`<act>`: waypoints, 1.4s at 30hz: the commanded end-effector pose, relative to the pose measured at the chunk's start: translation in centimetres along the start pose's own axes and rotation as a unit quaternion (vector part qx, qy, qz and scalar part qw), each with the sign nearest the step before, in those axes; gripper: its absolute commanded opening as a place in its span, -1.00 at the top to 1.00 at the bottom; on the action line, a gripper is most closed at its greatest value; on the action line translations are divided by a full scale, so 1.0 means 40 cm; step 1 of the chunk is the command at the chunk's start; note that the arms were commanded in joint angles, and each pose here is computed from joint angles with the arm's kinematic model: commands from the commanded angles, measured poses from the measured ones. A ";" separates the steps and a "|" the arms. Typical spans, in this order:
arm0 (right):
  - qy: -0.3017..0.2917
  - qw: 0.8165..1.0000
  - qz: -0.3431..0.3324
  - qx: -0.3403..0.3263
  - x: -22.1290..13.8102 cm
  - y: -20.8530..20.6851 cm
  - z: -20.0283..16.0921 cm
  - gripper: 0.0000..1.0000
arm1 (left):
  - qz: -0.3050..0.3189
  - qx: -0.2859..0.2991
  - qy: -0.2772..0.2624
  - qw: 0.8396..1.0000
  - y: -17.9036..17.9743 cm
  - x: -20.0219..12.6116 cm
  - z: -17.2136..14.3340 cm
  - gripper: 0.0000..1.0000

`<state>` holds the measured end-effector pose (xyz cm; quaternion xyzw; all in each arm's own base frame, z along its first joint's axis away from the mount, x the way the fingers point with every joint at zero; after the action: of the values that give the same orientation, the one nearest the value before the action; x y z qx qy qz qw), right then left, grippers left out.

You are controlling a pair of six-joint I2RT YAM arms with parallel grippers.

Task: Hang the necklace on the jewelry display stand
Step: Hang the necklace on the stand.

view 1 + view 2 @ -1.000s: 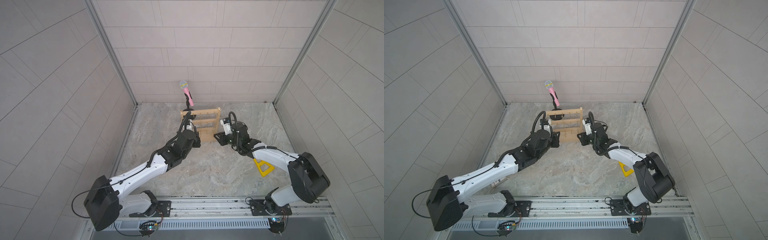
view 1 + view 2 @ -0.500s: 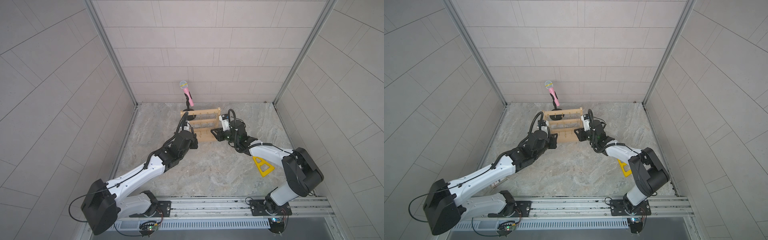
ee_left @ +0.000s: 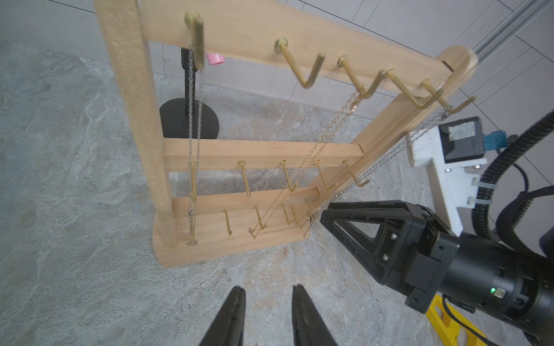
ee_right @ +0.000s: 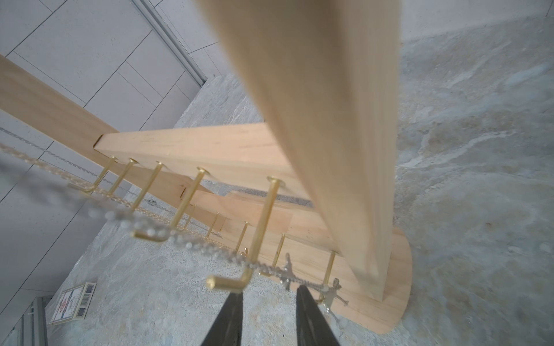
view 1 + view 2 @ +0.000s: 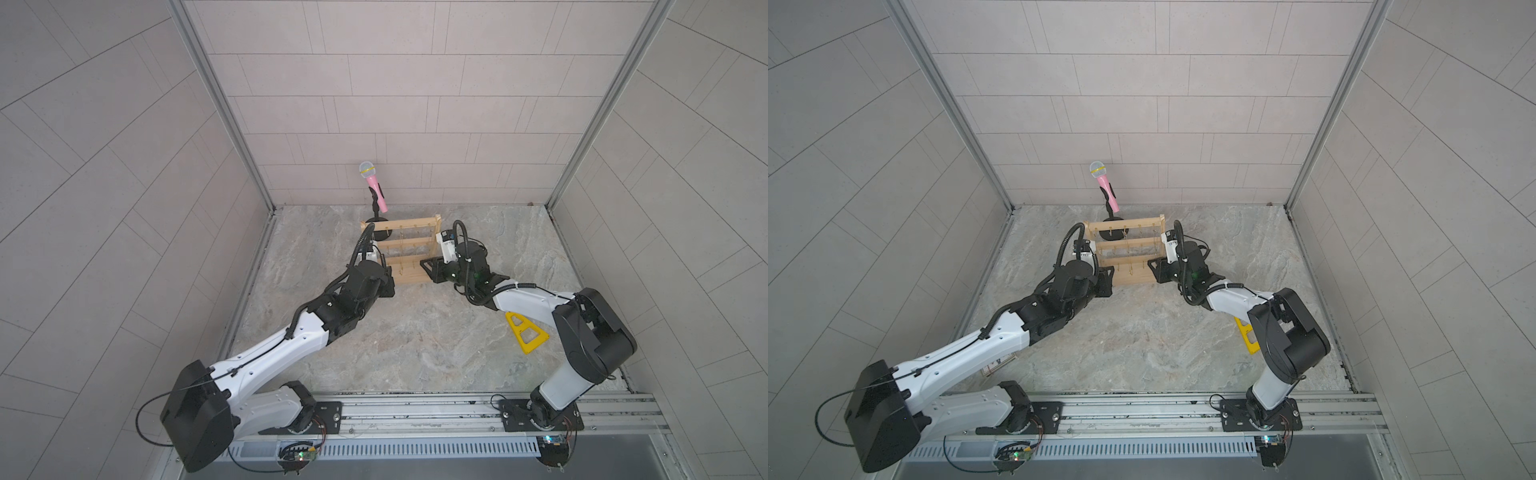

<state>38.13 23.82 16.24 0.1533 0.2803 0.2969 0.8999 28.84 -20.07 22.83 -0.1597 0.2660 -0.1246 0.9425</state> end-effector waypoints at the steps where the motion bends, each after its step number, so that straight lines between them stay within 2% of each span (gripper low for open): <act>1: -0.025 1.000 0.002 0.000 0.005 0.009 0.036 0.35 | 0.008 -0.002 -0.007 1.000 0.013 -0.009 0.007 0.37; 8: -0.024 1.000 0.005 0.000 0.015 0.009 0.035 0.34 | 0.009 -0.002 -0.007 1.000 0.015 -0.009 0.007 0.37; 18: -0.022 1.000 0.002 0.002 0.022 0.004 0.031 0.51 | 0.014 -0.002 -0.009 1.000 0.021 -0.011 0.007 0.37; 28: -0.026 1.000 -0.003 -0.001 0.002 0.005 0.032 0.88 | 0.017 -0.002 -0.009 1.000 0.024 -0.010 0.005 0.38; 32: -0.026 1.000 -0.001 -0.004 -0.012 0.010 0.032 0.97 | 0.017 -0.004 -0.009 1.000 0.024 -0.011 0.006 0.38; 42: -0.042 0.999 -0.007 -0.024 -0.061 0.016 0.028 0.98 | 0.012 -0.014 -0.014 1.000 0.024 -0.022 0.011 0.37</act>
<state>37.29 22.95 17.54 0.1497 0.2560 0.2914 0.9095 28.70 -19.46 23.01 -0.1623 0.2627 -0.1169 0.9439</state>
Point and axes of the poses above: each gripper's point midway between its finger pads, its own x axis out along the fingers, its own y axis along the line the jaws close on, z = x × y, the point moved 3 cm from there along -x, back along the fingers, and after that the axes turned 2 degrees about -x, right-handed, at the moved point
